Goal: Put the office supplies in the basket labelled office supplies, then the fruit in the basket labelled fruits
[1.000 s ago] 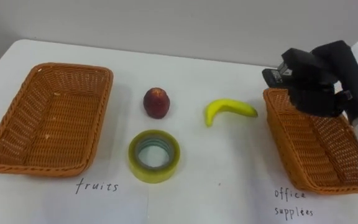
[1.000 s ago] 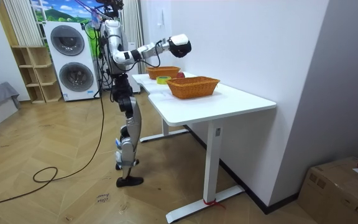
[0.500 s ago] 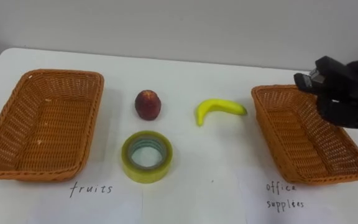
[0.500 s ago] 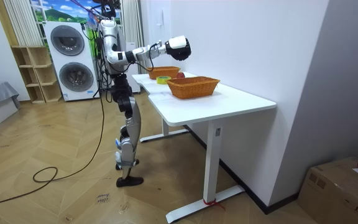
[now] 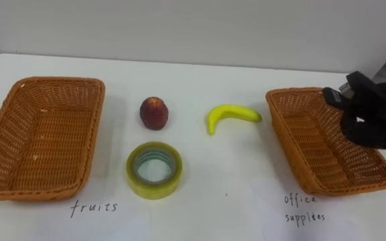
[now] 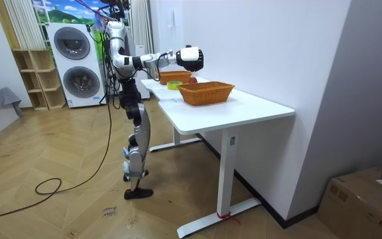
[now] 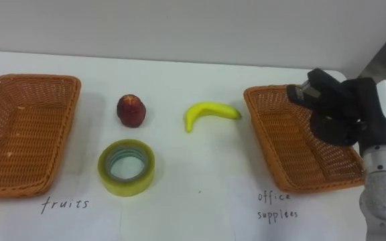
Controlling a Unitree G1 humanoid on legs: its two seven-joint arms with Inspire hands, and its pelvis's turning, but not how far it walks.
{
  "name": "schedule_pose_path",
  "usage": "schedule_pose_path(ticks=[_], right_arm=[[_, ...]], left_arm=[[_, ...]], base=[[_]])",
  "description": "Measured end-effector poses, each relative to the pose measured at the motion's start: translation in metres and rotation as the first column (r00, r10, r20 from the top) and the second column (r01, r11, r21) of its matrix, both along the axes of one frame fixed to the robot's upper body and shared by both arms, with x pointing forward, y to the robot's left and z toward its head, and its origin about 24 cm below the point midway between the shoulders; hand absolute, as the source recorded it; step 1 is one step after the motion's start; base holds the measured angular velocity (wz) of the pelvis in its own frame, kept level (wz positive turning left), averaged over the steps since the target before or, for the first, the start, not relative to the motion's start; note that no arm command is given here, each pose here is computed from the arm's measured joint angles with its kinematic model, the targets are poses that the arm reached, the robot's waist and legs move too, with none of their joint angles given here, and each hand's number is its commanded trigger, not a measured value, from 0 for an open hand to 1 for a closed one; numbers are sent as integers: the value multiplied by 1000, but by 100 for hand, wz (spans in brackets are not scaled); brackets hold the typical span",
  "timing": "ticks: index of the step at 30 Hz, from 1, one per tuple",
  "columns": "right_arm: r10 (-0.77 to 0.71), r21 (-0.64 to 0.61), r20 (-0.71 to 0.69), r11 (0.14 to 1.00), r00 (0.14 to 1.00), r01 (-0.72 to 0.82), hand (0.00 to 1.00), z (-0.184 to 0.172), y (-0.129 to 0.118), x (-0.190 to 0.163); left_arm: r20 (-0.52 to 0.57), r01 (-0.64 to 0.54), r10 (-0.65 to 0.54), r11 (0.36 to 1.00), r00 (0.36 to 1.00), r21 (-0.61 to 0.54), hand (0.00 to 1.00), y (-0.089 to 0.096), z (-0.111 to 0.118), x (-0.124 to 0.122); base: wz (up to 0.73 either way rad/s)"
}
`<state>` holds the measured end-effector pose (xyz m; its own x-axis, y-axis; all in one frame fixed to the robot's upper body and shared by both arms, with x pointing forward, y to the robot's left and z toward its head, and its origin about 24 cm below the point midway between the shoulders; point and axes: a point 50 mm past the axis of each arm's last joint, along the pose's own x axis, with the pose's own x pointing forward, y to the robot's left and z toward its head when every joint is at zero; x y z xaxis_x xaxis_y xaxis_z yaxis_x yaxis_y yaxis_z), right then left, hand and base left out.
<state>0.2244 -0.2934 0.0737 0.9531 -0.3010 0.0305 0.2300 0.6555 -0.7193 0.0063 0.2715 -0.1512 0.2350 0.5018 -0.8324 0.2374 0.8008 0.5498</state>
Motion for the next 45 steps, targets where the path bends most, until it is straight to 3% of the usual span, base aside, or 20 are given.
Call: schedule_pose_path(ticks=[31,41,42,43,44,45], right_arm=[[36,30,-192,999,981,-30,100,-34,3,-6],[34,-7,-305,999,952,-38,100,-66,10,-6],[36,-7,-304,999,952,-40,96,-66,10,-6],[37,-12,-289,999,957,-42,64,-64,11,-5],[35,-15,-283,999,958,-40,42,-64,11,-5],[35,-15,-281,999,959,-41,1,-64,11,-5]], left_arm=[[46,8,-9,1000,999,19,0,3,4,9],[65,58,-60,998,996,28,0,-1,3,23],[64,61,-63,998,996,28,0,-1,3,23],[61,66,-68,997,996,31,0,0,3,23],[59,71,-73,997,996,36,0,1,3,22],[60,72,-74,997,995,38,0,2,4,23]], base=[[-1],[-1],[-5],[0],[0],[0]])
